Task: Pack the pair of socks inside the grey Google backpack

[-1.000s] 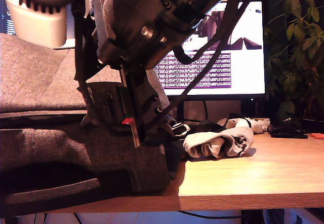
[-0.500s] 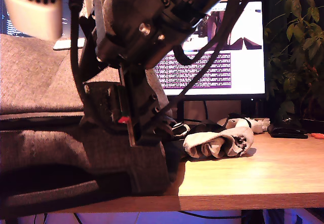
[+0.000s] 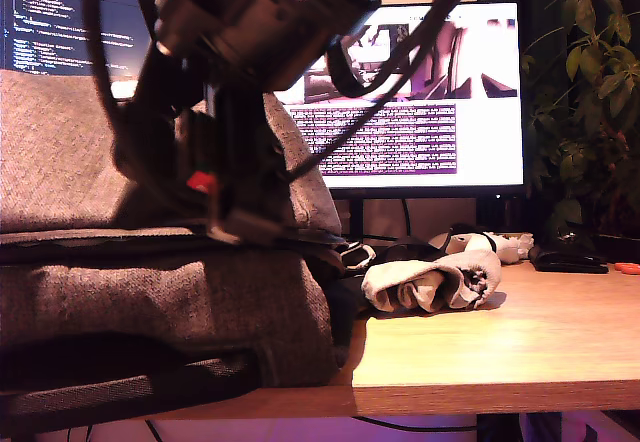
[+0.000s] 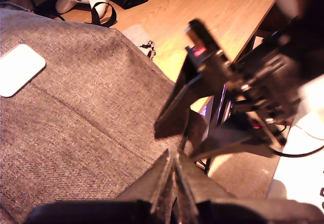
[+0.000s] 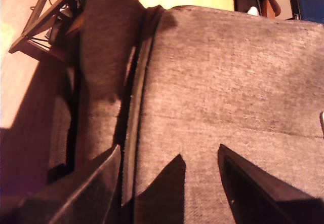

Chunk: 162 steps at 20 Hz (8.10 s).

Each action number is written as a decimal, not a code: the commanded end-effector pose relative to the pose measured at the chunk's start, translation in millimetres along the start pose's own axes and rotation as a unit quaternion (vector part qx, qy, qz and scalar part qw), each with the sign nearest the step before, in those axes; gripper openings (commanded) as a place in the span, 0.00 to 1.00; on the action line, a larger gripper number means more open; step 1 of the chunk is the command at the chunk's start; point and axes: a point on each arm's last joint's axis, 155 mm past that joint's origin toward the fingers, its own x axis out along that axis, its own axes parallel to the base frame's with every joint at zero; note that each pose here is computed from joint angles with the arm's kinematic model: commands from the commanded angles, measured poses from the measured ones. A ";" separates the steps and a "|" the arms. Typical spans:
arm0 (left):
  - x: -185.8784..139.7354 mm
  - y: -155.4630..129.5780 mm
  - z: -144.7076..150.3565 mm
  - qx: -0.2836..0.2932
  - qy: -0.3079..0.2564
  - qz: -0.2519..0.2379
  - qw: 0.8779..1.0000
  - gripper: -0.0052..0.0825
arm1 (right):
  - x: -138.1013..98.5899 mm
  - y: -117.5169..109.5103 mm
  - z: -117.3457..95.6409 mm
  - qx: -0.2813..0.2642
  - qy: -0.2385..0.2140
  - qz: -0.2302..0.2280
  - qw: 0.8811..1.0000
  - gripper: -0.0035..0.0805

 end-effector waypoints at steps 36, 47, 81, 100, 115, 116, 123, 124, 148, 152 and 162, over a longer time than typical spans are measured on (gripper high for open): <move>-0.5 -0.4 1.2 -0.021 0.000 -0.001 1.000 0.04 | -16.2 -121.5 9.2 -0.095 0.000 -0.154 0.983 0.03; -31.5 35.5 60.3 0.113 -0.057 0.119 0.985 0.55 | -30.1 -159.9 15.6 -0.056 0.004 -0.151 0.987 0.03; 51.2 113.0 43.4 0.241 0.110 0.203 0.943 0.03 | -40.7 -155.5 11.2 0.086 0.019 -0.094 0.992 0.46; 51.1 113.2 43.4 0.244 0.110 0.203 0.942 0.03 | -130.5 -126.1 -13.1 0.274 0.067 -0.060 0.957 0.56; 51.1 113.2 43.5 0.244 0.110 0.203 0.942 0.03 | -185.3 -142.0 -233.3 0.558 0.286 -0.198 0.753 0.50; 51.1 113.2 43.5 0.244 0.110 0.203 0.942 0.03 | -184.6 -140.2 -234.9 0.566 0.283 -0.193 0.750 0.50; 51.5 112.5 43.6 0.244 0.109 0.201 0.942 0.03 | -164.4 -106.2 -237.0 0.611 0.283 -0.102 0.733 0.50; 51.9 111.6 43.8 0.244 0.108 0.199 0.943 0.03 | -159.1 -103.4 -239.9 0.612 0.286 -0.094 0.731 0.50; 53.7 108.8 46.5 0.242 0.099 0.192 0.946 0.03 | -78.3 -182.6 -303.0 0.555 0.275 -0.076 0.782 0.48; 53.8 108.8 46.6 0.242 0.099 0.192 0.946 0.03 | -72.7 -140.4 -315.4 0.710 0.312 -0.052 0.629 0.48; 55.3 105.4 47.1 0.242 0.095 0.183 0.948 0.03 | -23.3 -72.7 -329.1 0.793 0.348 0.015 0.499 0.76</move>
